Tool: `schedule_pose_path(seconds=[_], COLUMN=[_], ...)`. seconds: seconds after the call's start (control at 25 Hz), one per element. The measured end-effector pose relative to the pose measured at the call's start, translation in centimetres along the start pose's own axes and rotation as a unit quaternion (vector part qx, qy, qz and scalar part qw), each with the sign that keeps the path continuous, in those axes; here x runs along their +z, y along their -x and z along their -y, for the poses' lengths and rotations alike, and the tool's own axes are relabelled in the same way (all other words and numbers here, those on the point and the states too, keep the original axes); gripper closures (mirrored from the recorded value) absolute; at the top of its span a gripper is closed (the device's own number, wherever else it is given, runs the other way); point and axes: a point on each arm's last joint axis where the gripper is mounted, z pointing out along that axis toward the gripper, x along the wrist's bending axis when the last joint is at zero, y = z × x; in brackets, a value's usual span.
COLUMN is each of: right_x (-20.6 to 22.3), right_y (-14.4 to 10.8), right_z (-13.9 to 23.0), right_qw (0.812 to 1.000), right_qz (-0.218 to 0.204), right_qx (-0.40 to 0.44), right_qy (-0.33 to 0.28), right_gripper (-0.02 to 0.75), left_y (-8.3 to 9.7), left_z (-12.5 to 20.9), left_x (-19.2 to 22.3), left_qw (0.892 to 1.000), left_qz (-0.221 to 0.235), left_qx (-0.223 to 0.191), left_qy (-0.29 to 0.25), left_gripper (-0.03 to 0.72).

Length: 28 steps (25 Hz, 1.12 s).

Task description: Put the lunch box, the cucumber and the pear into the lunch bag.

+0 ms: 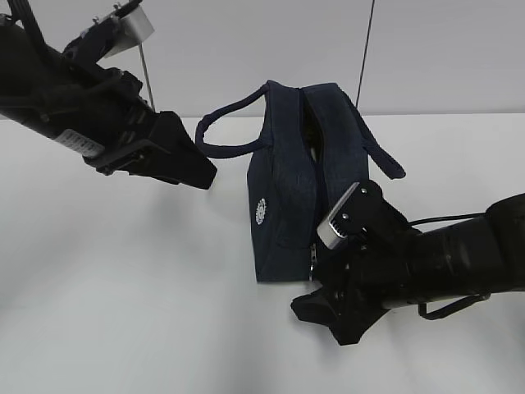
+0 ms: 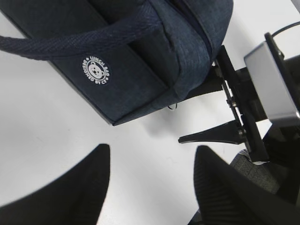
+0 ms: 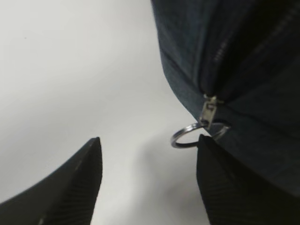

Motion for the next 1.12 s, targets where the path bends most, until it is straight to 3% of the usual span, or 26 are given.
schedule_pose_path(seconds=[0.4,1.12], right_x=[0.7,0.7], right_y=[0.0,1.5], right_z=[0.5,-0.7], right_qw=[1.000,0.999], right_qz=[-0.011,0.030], right_qx=[-0.008,-0.024], right_qy=[-0.004,-0.010], right_gripper=[0.268,0.268], left_y=[0.0,0.0], left_z=[0.0,0.0], left_x=[0.0,0.0], left_qw=[1.000,1.000], left_qz=[-0.001,0.001], left_qx=[0.001,0.001], left_qy=[0.000,-0.003], left_gripper=[0.292,0.295])
